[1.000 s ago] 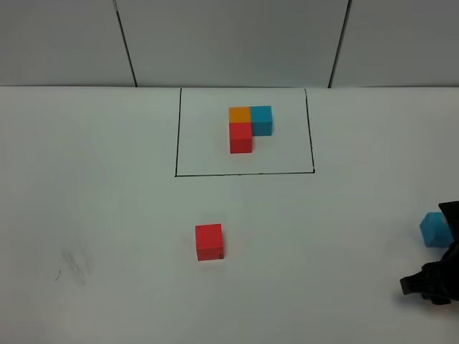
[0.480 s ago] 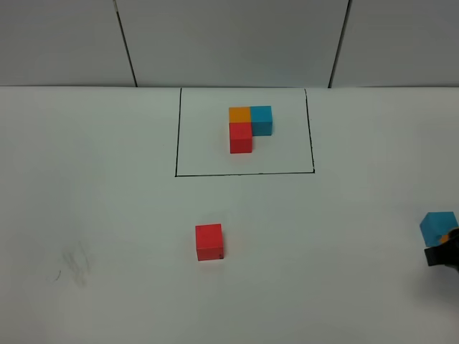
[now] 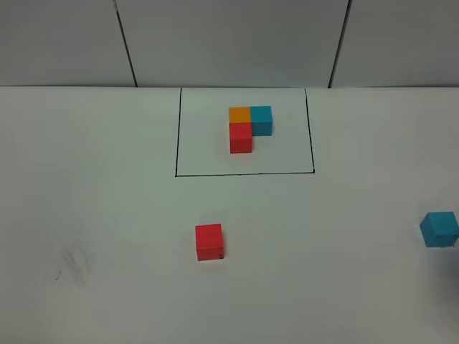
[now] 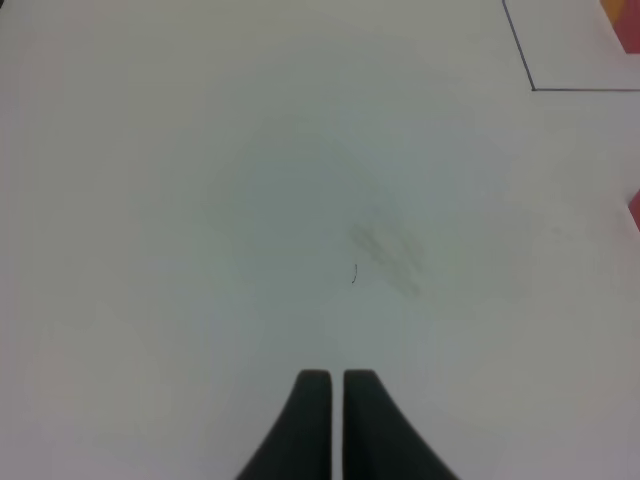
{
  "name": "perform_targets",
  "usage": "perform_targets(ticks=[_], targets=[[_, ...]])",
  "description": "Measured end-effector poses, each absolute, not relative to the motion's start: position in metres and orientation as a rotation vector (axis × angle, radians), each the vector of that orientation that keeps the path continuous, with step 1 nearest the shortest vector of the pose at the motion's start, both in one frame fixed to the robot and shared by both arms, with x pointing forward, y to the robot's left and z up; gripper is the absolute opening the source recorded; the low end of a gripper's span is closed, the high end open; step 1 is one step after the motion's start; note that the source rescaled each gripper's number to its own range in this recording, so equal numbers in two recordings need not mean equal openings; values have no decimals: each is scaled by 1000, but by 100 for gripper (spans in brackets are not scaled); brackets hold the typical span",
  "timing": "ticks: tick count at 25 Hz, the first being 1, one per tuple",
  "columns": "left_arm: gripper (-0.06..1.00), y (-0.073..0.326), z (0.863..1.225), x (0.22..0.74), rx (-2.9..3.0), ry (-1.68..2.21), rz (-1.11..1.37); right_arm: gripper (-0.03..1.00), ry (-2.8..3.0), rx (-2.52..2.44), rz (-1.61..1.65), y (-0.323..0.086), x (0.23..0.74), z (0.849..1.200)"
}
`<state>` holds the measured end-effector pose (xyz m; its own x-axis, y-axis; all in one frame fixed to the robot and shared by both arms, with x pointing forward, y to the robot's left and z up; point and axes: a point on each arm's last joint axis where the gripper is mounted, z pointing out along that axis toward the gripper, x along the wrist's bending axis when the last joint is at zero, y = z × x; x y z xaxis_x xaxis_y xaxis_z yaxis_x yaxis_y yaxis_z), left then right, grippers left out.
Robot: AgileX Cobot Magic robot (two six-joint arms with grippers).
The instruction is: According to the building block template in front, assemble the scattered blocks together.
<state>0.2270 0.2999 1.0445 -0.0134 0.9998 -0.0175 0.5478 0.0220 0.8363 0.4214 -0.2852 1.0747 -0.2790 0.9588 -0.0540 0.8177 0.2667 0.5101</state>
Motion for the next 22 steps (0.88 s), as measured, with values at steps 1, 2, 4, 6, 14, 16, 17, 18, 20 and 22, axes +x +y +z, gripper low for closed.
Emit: perform_targets(ticks=[1,2,4,6,14,16,17,18,20,22], targets=[[0,300,1044,227,1601,1638,867,49,2220,1585,549,-285,421,1075],[0,300,1044,227,1601,1638,867,49,2256,1536,541,-284,420,1075],[0,300,1044,227,1601,1638,867,49,2329,1426,528,-283,420,1075],[0,300,1044,227,1601,1638,867,49,2417,1268,508,-281,419,1075],[0,300,1044,227,1601,1638,867,49,2707,484,458,-262,411,1074],[0,300,1044,227,1601,1638,867,49,2712,441,485,-258,410,1075],[0,300,1044,227,1601,1638,867,49,2709,443,509,-257,410,1075],[0,300,1044,227,1601,1638,867,49,2704,449,530,-256,410,1076],[0,300,1044,227,1601,1638,867,49,2687,463,572,-254,411,1077],[0,300,1044,227,1601,1638,867,49,2665,474,600,-252,413,1078]])
